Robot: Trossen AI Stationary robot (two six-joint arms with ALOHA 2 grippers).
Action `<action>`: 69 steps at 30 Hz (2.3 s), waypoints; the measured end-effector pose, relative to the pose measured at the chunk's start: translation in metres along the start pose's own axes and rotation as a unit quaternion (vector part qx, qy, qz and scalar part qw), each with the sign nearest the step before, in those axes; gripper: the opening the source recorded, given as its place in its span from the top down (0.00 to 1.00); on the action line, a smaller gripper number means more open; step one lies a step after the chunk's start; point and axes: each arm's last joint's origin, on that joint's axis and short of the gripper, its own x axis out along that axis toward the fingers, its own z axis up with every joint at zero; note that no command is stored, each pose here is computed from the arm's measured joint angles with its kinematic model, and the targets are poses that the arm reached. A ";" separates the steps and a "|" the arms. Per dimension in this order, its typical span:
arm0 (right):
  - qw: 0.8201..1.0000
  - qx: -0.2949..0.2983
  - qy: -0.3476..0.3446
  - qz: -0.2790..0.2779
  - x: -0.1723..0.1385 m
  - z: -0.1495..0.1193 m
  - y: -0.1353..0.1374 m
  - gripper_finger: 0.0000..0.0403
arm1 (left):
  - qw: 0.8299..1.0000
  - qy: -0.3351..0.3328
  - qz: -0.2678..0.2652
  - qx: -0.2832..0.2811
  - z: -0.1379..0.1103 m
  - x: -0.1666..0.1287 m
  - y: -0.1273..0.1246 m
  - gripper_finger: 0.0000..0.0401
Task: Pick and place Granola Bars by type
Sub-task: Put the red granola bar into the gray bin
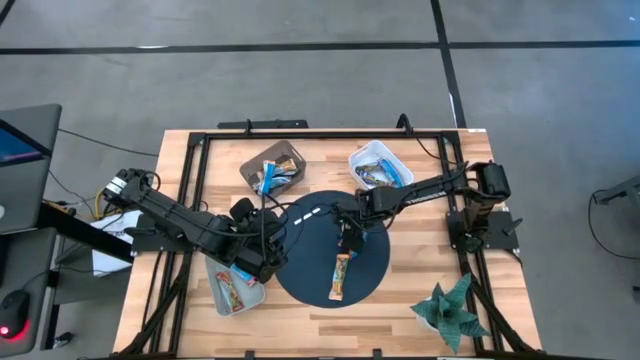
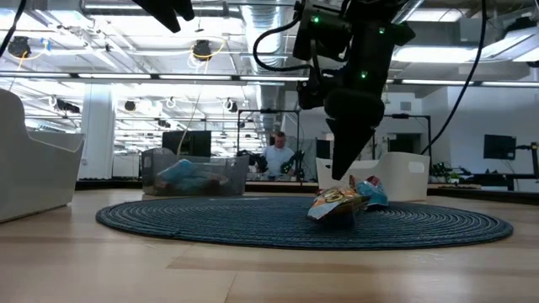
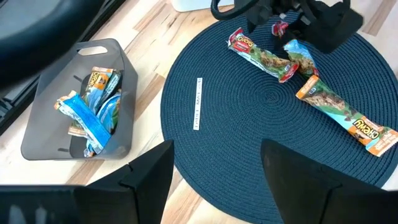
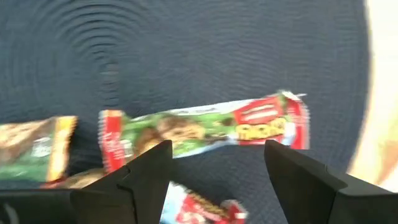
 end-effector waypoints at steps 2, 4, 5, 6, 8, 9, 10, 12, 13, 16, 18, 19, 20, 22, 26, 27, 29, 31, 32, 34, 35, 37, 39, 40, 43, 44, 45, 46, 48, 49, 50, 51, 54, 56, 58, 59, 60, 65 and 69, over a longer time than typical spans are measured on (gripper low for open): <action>1.000 -0.011 0.005 0.019 0.000 -0.001 0.003 0.38 | 1.000 0.002 -0.001 0.000 0.000 0.000 0.000 0.42; 0.999 -0.037 0.013 0.035 -0.004 -0.004 0.007 0.38 | 1.000 0.007 -0.005 0.000 -0.001 0.000 0.000 0.42; 0.997 -0.055 0.020 0.040 -0.007 -0.006 0.009 0.38 | 1.000 0.010 -0.007 0.001 -0.001 0.000 -0.001 0.42; 0.996 -0.072 0.029 0.043 -0.009 -0.009 0.011 0.38 | 1.000 0.011 -0.009 0.002 -0.001 -0.001 -0.001 0.42; 0.992 -0.096 0.067 0.039 -0.009 -0.017 0.013 0.38 | 1.000 0.011 -0.009 0.002 -0.001 -0.001 -0.001 0.42; 0.990 -0.101 0.090 0.036 -0.009 -0.022 0.013 0.38 | 1.000 0.011 -0.009 0.001 -0.002 -0.001 -0.001 0.42; 0.988 -0.103 0.107 0.033 -0.010 -0.025 0.012 0.38 | 1.000 0.011 -0.009 0.001 -0.002 -0.001 -0.001 0.42; 0.986 -0.107 0.124 0.031 -0.011 -0.028 0.011 0.38 | 1.000 0.009 -0.010 0.000 -0.002 -0.002 -0.002 0.42; 0.985 -0.114 0.128 0.033 -0.011 -0.029 0.011 0.38 | 1.000 0.005 -0.008 0.001 -0.003 -0.002 -0.002 0.42; 0.982 -0.144 0.117 0.046 -0.011 -0.027 0.013 0.38 | 1.000 0.000 -0.006 0.002 -0.003 -0.003 -0.002 0.42; 0.980 -0.159 0.104 0.050 -0.010 -0.025 0.015 0.38 | 1.000 -0.001 -0.005 0.002 -0.003 -0.003 -0.002 0.42; 0.980 -0.165 0.097 0.052 -0.008 -0.024 0.016 0.38 | 1.000 -0.001 -0.005 0.002 -0.003 -0.003 -0.002 0.42; 0.980 -0.170 0.090 0.053 -0.006 -0.022 0.017 0.38 | 1.000 -0.001 -0.005 0.001 -0.003 -0.003 -0.002 0.42; 0.979 -0.174 0.092 0.053 -0.004 -0.022 0.017 0.38 | 1.000 -0.001 -0.005 0.000 -0.003 -0.003 -0.002 0.42; 0.975 -0.189 0.103 0.054 0.006 -0.022 0.019 0.38 | 1.000 0.001 -0.007 -0.003 -0.003 -0.003 -0.002 0.42; 0.973 -0.192 0.116 0.055 0.009 -0.025 0.019 0.38 | 1.000 0.002 -0.007 -0.003 -0.003 -0.003 -0.002 0.42; 0.971 -0.195 0.124 0.065 0.015 -0.025 0.020 0.38 | 1.000 0.001 -0.007 -0.003 -0.003 -0.003 -0.002 0.42; 0.968 -0.199 0.141 0.064 0.020 -0.028 0.022 0.39 | 1.000 0.001 -0.007 -0.003 -0.003 -0.003 -0.002 0.42; 0.966 -0.201 0.149 0.063 0.023 -0.029 0.024 0.40 | 1.000 0.001 -0.007 -0.003 -0.003 -0.003 -0.002 0.42; 0.966 -0.201 0.150 0.061 0.023 -0.030 0.026 0.45 | 1.000 0.001 -0.007 -0.003 -0.003 -0.003 -0.002 0.42; 0.966 -0.199 0.150 0.061 0.023 -0.030 0.027 0.48 | 1.000 0.000 -0.006 -0.003 -0.003 -0.003 -0.002 0.42; 0.967 -0.197 0.150 0.061 0.023 -0.031 0.029 0.55 | 1.000 -0.001 -0.005 -0.002 -0.003 -0.003 -0.002 0.42; 0.967 -0.199 0.148 0.061 0.021 -0.031 0.030 0.64 | 1.000 -0.003 -0.004 0.003 -0.003 -0.003 -0.002 0.42; 0.967 -0.199 0.146 0.062 0.020 -0.031 0.030 0.69 | 1.000 -0.006 -0.002 0.003 -0.003 -0.003 -0.002 0.42; 0.970 -0.188 0.141 0.061 0.017 -0.031 0.030 0.82 | 1.000 -0.010 0.001 0.004 -0.002 -0.003 -0.002 0.42; 0.971 -0.185 0.140 0.061 0.013 -0.031 0.029 0.85 | 1.000 -0.011 0.002 0.004 -0.002 -0.003 -0.002 0.42; 0.972 -0.182 0.134 0.063 0.011 -0.030 0.029 0.88 | 1.000 -0.011 0.003 0.004 -0.002 -0.003 -0.001 0.42; 0.973 -0.181 0.125 0.064 0.008 -0.028 0.029 0.91 | 1.000 -0.011 0.003 0.005 -0.002 -0.003 -0.001 0.42; 0.975 -0.181 0.115 0.065 0.001 -0.025 0.029 0.94 | 1.000 -0.012 0.004 0.006 -0.002 -0.003 -0.001 0.42; 0.976 -0.182 0.103 0.067 -0.004 -0.022 0.031 0.94 | 1.000 -0.012 0.004 0.007 -0.002 -0.003 -0.001 0.42; 0.977 -0.183 0.088 0.069 -0.009 -0.017 0.032 0.94 | 1.000 -0.012 0.004 0.007 -0.002 -0.003 -0.001 0.42; 0.978 -0.185 0.072 0.070 -0.015 -0.013 0.033 0.93 | 1.000 -0.011 0.004 0.008 -0.002 -0.003 -0.001 0.42; 0.980 -0.183 0.003 0.078 -0.026 0.006 0.038 0.90 | 1.000 -0.011 0.007 0.011 -0.003 -0.003 -0.001 0.42; 0.978 -0.179 -0.068 0.087 -0.034 0.024 0.043 0.89 | 1.000 -0.016 0.015 0.012 -0.003 -0.003 0.000 0.42; 0.968 -0.172 -0.150 0.099 -0.038 0.045 0.049 0.90 | 1.000 -0.021 0.021 0.006 -0.003 -0.003 0.001 0.42; 0.964 -0.171 -0.176 0.102 -0.038 0.052 0.052 0.91 | 0.999 -0.025 0.024 0.004 -0.002 -0.003 0.001 0.42; 0.961 -0.172 -0.190 0.104 -0.038 0.059 0.054 0.92 | 0.999 -0.027 0.025 0.000 -0.002 -0.003 0.001 0.42; 0.953 -0.185 -0.203 0.128 -0.022 0.088 0.067 0.95 | 0.999 -0.024 0.025 -0.002 -0.003 -0.003 0.002 0.42; 0.951 -0.192 -0.182 0.158 -0.005 0.102 0.076 0.89 | 1.000 -0.016 0.024 0.000 -0.003 -0.003 0.002 0.42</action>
